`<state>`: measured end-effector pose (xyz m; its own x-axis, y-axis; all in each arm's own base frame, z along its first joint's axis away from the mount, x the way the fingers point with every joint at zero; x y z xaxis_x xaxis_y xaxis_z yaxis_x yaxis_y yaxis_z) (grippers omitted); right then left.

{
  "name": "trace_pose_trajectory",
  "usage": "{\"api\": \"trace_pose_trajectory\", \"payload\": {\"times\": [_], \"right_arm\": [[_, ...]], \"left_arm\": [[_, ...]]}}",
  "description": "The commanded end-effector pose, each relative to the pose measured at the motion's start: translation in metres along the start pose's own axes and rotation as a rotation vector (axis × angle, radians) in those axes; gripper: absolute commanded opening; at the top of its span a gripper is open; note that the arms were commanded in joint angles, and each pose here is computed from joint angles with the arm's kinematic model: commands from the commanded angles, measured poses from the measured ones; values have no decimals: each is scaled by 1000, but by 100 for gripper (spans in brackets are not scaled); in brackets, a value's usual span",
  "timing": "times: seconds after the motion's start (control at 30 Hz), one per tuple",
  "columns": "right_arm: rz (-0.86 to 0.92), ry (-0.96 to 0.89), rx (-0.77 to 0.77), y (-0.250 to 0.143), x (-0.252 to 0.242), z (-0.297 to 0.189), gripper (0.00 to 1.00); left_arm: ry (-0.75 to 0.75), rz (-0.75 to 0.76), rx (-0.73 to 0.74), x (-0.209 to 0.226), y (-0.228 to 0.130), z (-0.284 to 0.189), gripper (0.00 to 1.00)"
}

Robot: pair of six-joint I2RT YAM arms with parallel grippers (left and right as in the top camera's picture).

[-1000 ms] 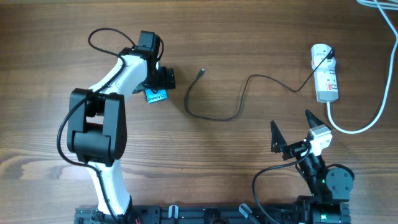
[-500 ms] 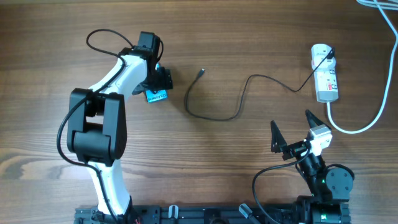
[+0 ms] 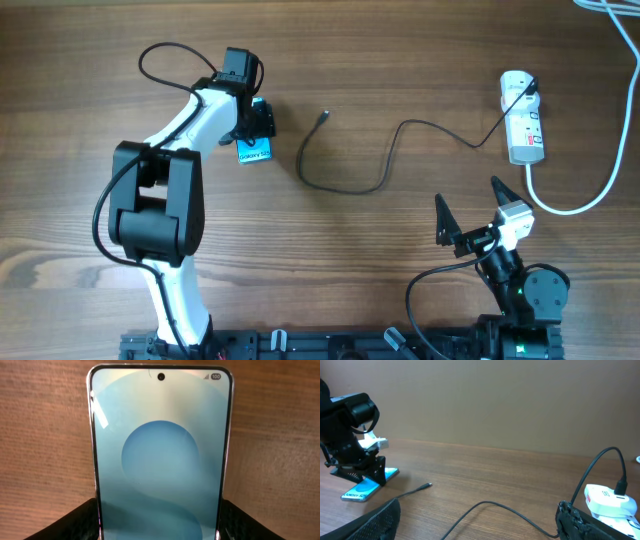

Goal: Plug charger to phone and switch on socket
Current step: 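Close the left gripper on the phone's top edge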

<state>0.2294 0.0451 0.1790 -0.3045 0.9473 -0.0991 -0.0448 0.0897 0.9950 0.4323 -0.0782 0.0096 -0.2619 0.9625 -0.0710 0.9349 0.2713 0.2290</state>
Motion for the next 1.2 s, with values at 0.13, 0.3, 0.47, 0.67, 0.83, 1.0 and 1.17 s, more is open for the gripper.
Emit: {"api": "trace_pose_trajectory", "payload": {"times": [0.13, 0.3, 0.47, 0.67, 0.83, 1.0, 1.17], "right_arm": [[-5, 5, -11, 2, 1, -1, 100], [-5, 5, -11, 2, 1, -1, 100], [-5, 5, -11, 2, 1, -1, 100], [-4, 4, -11, 2, 1, -1, 100], [-4, 5, -11, 2, 1, -1, 100], [-4, 5, -11, 2, 1, -1, 100], [-4, 5, -11, 2, 1, -1, 100]], "left_arm": [[110, 3, 288, 28, -69, 7, 66], [140, 4, 346, 35, -82, 2, 75], [92, 1, 250, 24, -60, 10, 100], [111, -69, 267, 26, -65, 9, 100], [132, -69, 341, 31, -81, 3, 100], [116, -67, 337, 28, -80, 4, 100], [122, -63, 280, 28, -68, 7, 100]]}}
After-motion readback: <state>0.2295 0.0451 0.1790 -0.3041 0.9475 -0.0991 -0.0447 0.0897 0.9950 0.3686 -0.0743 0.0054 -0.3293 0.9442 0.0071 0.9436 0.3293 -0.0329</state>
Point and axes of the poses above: each gripper's point midway between its finger pads, its own z axis out along the fingers, its own x axis along the line the jaws close on, y = z × x, the point moved 1 cm from there along -z, back along the fingers, and after that the axes turned 7 degrees about -z, right-handed, at the moved point
